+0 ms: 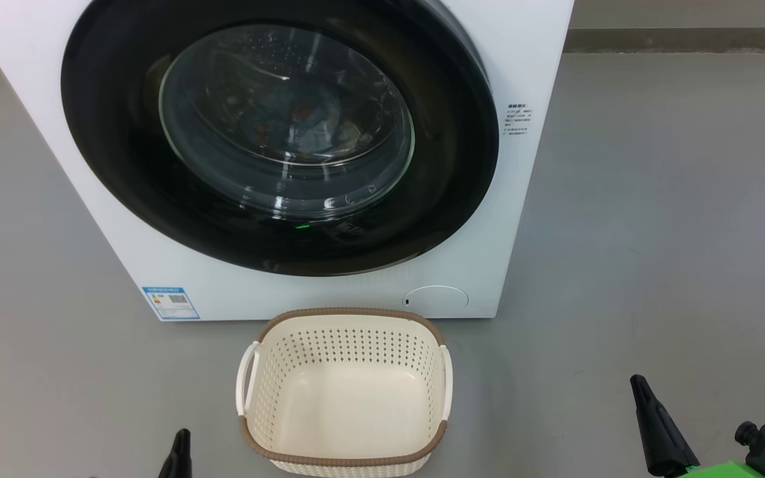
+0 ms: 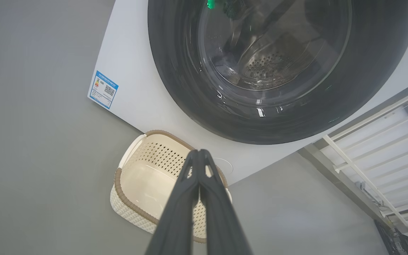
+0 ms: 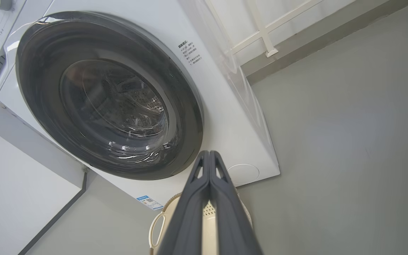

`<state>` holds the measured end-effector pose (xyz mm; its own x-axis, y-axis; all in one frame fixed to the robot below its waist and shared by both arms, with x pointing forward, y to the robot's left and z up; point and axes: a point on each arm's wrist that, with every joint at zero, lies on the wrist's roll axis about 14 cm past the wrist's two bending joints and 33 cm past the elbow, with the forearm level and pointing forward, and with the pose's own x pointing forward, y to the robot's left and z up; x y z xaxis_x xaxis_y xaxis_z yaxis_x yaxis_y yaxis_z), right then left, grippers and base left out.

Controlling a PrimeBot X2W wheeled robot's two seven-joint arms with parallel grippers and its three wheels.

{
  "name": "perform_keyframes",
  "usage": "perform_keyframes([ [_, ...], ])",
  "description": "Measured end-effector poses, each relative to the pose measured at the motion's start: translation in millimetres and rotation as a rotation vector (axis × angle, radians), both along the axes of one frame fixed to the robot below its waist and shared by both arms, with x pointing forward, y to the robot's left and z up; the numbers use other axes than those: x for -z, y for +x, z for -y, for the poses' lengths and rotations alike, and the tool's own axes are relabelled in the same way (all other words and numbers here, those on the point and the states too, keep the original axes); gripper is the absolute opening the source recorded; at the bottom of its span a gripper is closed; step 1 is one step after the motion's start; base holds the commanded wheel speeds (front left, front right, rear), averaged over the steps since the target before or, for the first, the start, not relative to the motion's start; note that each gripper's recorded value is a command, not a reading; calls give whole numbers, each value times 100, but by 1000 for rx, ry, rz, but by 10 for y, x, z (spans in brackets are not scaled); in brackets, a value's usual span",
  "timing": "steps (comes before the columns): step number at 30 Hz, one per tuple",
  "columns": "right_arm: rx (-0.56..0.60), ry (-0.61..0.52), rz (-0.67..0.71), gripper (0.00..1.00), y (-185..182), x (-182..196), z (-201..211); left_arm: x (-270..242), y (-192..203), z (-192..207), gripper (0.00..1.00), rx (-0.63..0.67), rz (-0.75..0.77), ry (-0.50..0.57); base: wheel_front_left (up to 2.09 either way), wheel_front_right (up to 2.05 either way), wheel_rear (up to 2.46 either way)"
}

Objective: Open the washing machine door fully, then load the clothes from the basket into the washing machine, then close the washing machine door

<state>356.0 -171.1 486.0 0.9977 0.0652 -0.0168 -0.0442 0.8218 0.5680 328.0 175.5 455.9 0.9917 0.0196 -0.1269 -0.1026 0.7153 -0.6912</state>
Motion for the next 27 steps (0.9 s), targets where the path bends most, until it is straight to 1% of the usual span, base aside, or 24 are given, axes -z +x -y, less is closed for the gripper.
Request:
perform_keyframes([
  [27, 61, 313, -47, 0, 90, 22, 149, -15, 136, -60, 0, -35, -14, -269, 0, 0, 0],
])
